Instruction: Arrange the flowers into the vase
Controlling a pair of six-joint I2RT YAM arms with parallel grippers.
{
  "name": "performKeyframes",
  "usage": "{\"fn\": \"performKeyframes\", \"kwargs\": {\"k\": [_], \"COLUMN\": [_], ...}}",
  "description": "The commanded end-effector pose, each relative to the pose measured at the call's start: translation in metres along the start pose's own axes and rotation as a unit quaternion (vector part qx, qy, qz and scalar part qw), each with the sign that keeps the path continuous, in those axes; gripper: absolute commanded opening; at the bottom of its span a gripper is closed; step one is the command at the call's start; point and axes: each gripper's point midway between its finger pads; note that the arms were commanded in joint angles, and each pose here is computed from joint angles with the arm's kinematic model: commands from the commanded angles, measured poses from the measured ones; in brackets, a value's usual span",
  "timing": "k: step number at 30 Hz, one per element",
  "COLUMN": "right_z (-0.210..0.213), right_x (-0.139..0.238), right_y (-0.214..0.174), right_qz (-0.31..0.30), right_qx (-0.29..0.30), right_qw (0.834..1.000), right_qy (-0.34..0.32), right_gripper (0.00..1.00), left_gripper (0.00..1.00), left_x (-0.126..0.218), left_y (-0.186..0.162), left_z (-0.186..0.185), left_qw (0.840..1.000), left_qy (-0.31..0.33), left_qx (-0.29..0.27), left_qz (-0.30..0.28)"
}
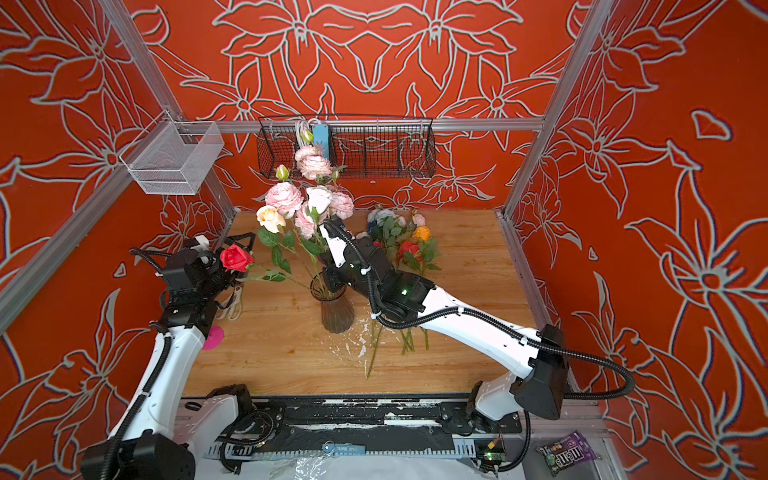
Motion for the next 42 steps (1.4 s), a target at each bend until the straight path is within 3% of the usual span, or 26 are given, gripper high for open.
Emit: {"fn": "performKeyframes", "kwargs": {"k": [1,8,14,18,25,34,42], "right_z": [0.009,0.016,0.023,0.022,-0.006,-0.066,-0.094], "right_x": [0.003,-0.005,0.002,0.02,0.075,0.142,0.145], "right_y": [-0.012,-0.032,-0.021,-0.003,0.008,-0.046,-0.11], "right_qz": [0.018,0.044,0.046,0.035,0.027,0.04,0.048], "right_qx": [-0.008,0.003,0.024,0.027,-0.005,-0.086,-0.177], "right_qw": [1.0,0.999,0.998,0.999,0.998,0.982,0.968], "right_qy": [0.02,0.021,0.022,0.01,-0.054,-0.16,-0.17], "right_gripper": [0.06,0.09,0.28,0.38,0.44,0.44,0.44], "left_gripper": [0.95,0.95,0.95,0.95,0.95,0.95,0.96], "left_x": [0.004,0.003,0.004,0.005,0.008,0.015,0.022], "left_y": [0.003,0.003,0.003,0.003,0.004,0.006,0.012], "left_z": [-0.008,-0.008,-0.008,-0.009,-0.012,-0.018,-0.007], "left_qw": [1.0,1.0,1.0,1.0,1.0,0.999,0.998], "left_qy": [-0.012,-0.012,-0.012,-0.013,-0.017,-0.022,0.01], "left_qx": [-0.008,-0.007,-0.007,-0.008,-0.009,-0.018,-0.048], "left_qz": [-0.006,-0.005,-0.005,-0.007,-0.01,-0.021,-0.048]}}
Point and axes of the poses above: each gripper's point midway between its finger pads, its own x axis back along the fingers, its own z axis along the line the jaws close on, y = z × x, and after that the axes turned 10 degrees about x, right-handed
